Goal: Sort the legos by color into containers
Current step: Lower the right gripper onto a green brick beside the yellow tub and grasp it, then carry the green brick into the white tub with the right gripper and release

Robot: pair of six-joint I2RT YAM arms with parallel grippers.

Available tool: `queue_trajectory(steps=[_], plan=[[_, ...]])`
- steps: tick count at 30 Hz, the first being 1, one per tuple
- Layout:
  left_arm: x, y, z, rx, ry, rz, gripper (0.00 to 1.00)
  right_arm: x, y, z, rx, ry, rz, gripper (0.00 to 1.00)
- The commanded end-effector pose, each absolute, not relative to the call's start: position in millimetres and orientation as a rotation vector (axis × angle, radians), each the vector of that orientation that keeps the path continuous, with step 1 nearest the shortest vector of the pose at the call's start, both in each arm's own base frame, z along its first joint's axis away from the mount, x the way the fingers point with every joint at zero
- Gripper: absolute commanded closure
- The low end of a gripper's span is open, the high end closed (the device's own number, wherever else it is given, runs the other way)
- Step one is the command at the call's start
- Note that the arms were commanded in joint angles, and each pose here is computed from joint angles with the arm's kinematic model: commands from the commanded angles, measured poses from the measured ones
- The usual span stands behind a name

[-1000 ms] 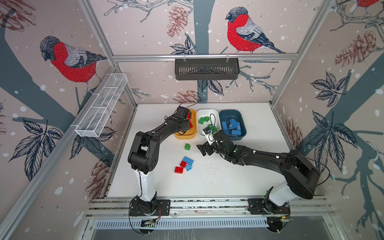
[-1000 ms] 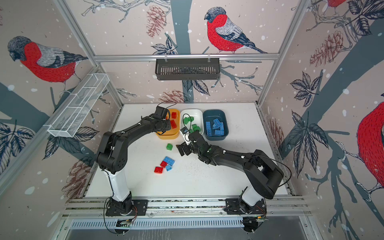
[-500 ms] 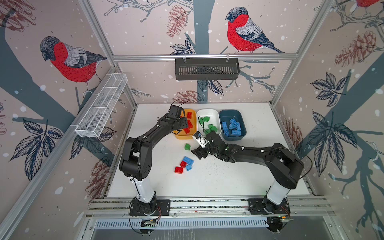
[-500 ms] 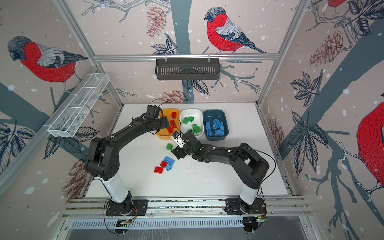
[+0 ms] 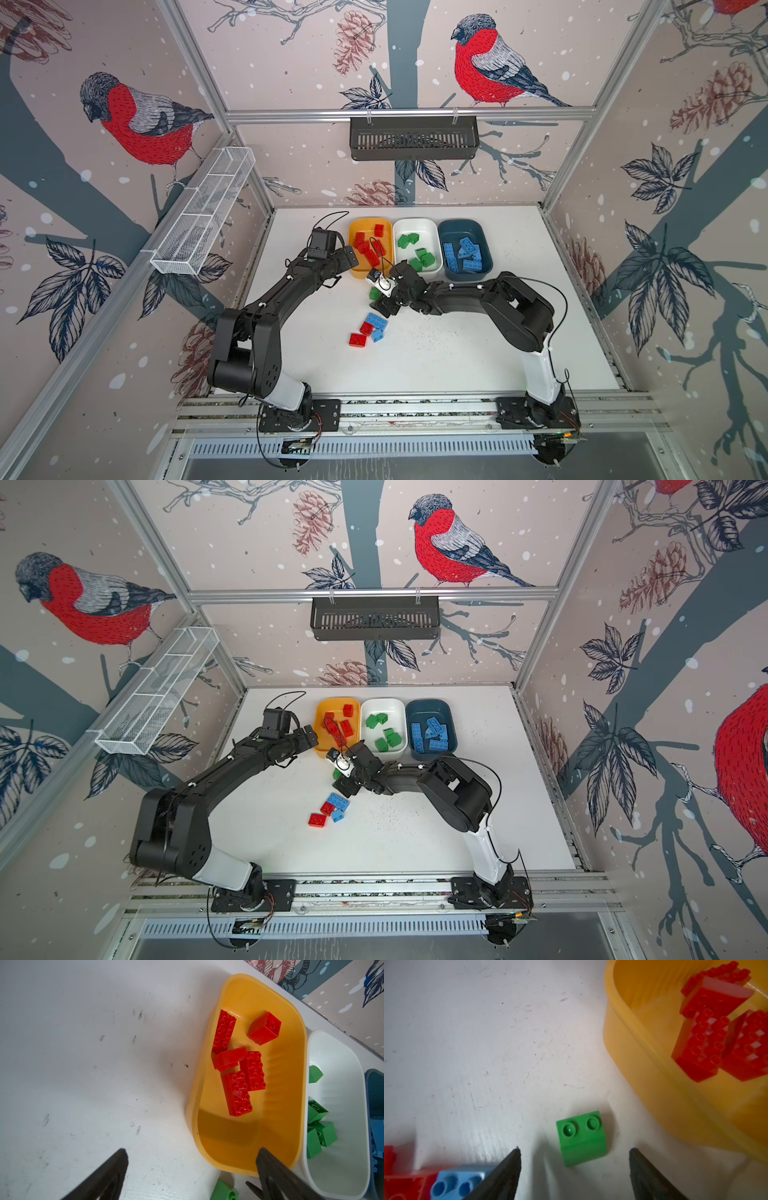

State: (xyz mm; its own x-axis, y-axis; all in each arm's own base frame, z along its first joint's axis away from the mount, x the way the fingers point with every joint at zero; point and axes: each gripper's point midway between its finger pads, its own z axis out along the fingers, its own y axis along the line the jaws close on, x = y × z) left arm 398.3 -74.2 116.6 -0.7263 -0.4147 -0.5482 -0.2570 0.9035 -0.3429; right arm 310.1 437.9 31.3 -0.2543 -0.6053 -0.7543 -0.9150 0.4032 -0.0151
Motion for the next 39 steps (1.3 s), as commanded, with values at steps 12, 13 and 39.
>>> queue_trajectory(steps=[12,13,39], plan=[[373.2,-53.4,92.8,-0.564,2.455,-0.210,0.03,314.2,449.0,18.3,-1.318,1.942,0.566,0.60],[372.5,-54.3,92.0,-0.559,2.459,-0.213,0.03,313.7,448.6,20.6,-1.318,1.938,0.566,0.64],[343.7,-118.8,94.2,-0.309,2.518,-0.235,0.03,350.3,314.2,148.0,-0.743,1.922,0.467,0.75]])
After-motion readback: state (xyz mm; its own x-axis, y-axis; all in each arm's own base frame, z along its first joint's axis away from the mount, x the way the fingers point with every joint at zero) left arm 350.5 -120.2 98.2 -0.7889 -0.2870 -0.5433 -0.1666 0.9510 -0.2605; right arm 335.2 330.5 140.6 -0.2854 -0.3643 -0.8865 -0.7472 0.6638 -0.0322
